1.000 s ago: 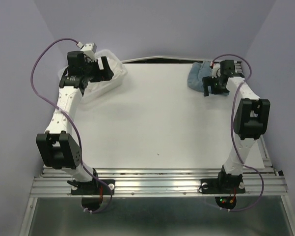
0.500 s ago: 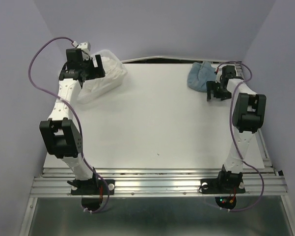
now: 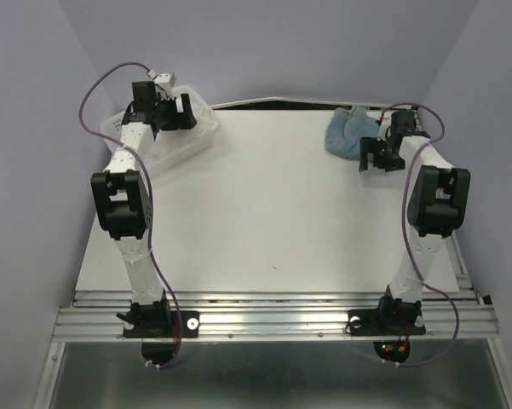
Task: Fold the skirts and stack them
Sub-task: Grab the skirt from the pile, then move the skirt to the center of the board
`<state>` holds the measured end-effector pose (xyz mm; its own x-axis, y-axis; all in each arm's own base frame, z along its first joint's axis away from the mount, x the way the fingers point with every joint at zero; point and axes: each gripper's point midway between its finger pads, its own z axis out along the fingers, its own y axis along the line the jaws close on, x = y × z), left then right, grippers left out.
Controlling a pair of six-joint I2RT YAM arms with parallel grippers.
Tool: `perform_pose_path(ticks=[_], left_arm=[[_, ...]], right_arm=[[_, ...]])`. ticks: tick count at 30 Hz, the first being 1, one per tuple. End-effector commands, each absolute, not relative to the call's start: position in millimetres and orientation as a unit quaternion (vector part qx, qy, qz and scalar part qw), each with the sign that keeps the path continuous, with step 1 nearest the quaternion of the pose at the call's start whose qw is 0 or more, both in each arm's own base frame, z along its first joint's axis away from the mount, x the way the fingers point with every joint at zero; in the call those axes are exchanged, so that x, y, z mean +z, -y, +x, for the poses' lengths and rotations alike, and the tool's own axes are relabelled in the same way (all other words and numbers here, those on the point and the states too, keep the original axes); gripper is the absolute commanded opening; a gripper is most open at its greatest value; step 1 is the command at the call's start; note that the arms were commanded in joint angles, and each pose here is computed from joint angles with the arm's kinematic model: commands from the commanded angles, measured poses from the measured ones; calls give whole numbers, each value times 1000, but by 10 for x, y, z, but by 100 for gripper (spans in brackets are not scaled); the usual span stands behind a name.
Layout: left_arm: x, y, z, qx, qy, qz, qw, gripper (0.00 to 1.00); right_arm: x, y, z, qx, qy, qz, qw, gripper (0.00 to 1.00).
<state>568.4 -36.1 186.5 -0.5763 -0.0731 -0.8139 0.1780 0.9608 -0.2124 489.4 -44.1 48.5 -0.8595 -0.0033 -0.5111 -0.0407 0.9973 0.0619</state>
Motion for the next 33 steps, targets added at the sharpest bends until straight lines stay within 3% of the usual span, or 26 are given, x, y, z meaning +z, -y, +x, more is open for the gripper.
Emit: perform_pose_path(ticks=[1,3,4,6,7,10,12,19,24,30,33], left_arm=[[2206,564,6043,-190,-830,78,519,99],[2082,573,6190,-195,-834,78,510,98],[2050,583,6212,-203,-835,81,505,84],[2087,614,6246,-215,-829,89,508,67],[2208,640,6244,-231,-819,88,518,51],[2659,696,6172,-236,-789,116,555,30],[3033,747,6085,-237,-764,148,581,0],[4867,1081,5394,-280,-626,237,688,0],[5573,1711,4496,-334,-543,322,699,0],[5455,2417,3415,-436,-482,447,615,0],[4809,2485,3235,-503,-513,446,534,0]], right_arm=[[1294,284,4870,70,-939,-20,337,100],[1437,252,4816,76,-936,-18,343,100],[1481,244,4799,78,-936,-18,344,100],[1584,212,4786,85,-933,-21,350,100],[1661,207,4782,85,-930,-24,357,100],[1743,173,4761,93,-927,-25,362,100],[1799,131,4745,104,-924,-29,367,100],[2110,-28,4741,143,-906,-43,397,100],[2333,-112,4721,161,-891,-57,421,100],[2442,-140,4673,162,-883,-76,433,100],[2482,-142,4622,157,-880,-91,439,100]])
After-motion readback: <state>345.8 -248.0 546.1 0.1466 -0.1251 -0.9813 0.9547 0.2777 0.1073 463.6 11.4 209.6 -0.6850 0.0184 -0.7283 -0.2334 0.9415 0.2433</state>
